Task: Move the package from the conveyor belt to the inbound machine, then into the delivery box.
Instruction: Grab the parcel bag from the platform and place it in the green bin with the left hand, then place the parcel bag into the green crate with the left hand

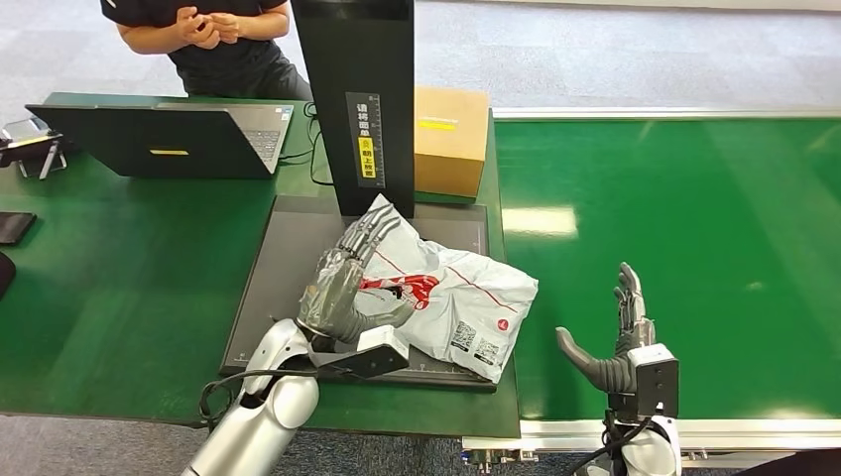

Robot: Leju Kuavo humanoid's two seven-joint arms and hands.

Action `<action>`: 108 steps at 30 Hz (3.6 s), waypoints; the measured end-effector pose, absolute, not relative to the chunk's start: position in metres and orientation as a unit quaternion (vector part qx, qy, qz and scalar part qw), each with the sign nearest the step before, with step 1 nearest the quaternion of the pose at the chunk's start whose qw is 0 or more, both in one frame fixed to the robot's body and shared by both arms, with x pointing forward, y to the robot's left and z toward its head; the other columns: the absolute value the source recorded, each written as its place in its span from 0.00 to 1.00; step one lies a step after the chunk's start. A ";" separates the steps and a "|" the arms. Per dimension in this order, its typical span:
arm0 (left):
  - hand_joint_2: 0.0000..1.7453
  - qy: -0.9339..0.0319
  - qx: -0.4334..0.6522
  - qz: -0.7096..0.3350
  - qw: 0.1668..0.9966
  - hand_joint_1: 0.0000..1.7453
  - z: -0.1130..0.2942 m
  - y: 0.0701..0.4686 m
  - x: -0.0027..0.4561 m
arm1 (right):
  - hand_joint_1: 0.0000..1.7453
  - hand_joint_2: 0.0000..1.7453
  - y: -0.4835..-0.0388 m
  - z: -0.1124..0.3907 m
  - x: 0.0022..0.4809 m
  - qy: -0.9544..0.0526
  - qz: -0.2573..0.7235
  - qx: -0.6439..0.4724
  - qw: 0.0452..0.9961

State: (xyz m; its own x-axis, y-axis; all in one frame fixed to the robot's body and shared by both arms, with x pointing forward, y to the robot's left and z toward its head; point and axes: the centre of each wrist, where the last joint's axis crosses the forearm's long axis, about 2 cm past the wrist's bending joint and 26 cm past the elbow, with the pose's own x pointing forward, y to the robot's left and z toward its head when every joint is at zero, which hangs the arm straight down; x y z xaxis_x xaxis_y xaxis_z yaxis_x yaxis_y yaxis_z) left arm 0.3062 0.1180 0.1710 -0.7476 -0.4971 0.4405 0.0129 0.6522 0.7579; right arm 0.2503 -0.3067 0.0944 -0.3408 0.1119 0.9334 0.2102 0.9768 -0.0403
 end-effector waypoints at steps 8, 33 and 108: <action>1.00 -0.753 0.059 -0.505 0.418 0.00 0.137 0.111 0.313 | 0.00 1.00 -0.306 0.092 0.248 -0.816 -0.040 -0.099 0.568; 1.00 -0.737 0.023 -0.517 0.435 1.00 0.116 0.115 0.320 | 0.00 1.00 -0.303 0.088 0.242 -0.812 -0.039 -0.099 0.574; 1.00 -0.659 0.468 -0.125 0.576 0.00 0.124 0.405 0.326 | 0.00 1.00 -0.314 0.087 0.234 -0.812 -0.064 -0.126 0.567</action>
State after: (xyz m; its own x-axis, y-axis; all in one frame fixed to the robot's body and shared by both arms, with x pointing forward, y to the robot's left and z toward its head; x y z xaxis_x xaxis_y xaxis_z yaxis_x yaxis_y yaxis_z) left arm 0.3255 0.4045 0.1239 0.1008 -0.7608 0.6411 -0.4724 0.5306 0.7038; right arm 0.2340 -0.3140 0.0868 -0.3263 0.1318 0.9360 0.2768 0.9602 -0.0387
